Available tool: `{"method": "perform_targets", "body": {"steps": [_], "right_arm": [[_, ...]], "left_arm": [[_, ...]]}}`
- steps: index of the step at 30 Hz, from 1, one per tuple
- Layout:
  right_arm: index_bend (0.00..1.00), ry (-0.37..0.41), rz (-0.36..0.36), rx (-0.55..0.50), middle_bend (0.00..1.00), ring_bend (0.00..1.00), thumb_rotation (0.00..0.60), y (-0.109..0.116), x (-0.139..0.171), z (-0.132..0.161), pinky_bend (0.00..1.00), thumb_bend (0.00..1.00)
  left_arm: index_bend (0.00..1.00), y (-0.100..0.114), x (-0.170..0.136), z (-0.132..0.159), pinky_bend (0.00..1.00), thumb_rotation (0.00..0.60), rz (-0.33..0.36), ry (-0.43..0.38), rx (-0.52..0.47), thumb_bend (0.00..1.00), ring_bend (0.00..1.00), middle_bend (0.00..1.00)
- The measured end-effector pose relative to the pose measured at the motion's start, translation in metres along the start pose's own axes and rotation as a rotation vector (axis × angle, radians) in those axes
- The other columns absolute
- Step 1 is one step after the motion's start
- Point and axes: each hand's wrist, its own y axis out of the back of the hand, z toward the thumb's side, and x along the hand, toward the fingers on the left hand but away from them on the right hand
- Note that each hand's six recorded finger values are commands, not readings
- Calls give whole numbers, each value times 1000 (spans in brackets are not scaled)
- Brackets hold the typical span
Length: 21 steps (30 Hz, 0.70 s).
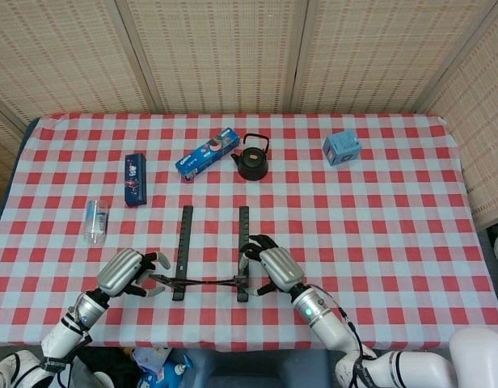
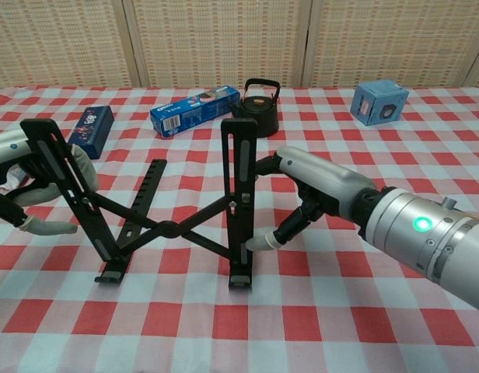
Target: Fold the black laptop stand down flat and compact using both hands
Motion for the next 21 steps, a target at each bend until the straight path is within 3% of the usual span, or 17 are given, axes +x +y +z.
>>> {"method": "perform_targets", "body": {"steps": [8,21], "right_arm": [[469,-24,4,-11,265,90,600,-5,-1,-2,55,172],[469,-35,12,-21,265,90,600,-6,-1,-6,55,174]], "left_arm": [[486,-3,4,1,905,600,29,1,-13,189,854,942],[532,-7,12,8,917,600,19,13,-39,259,870,963]]}}
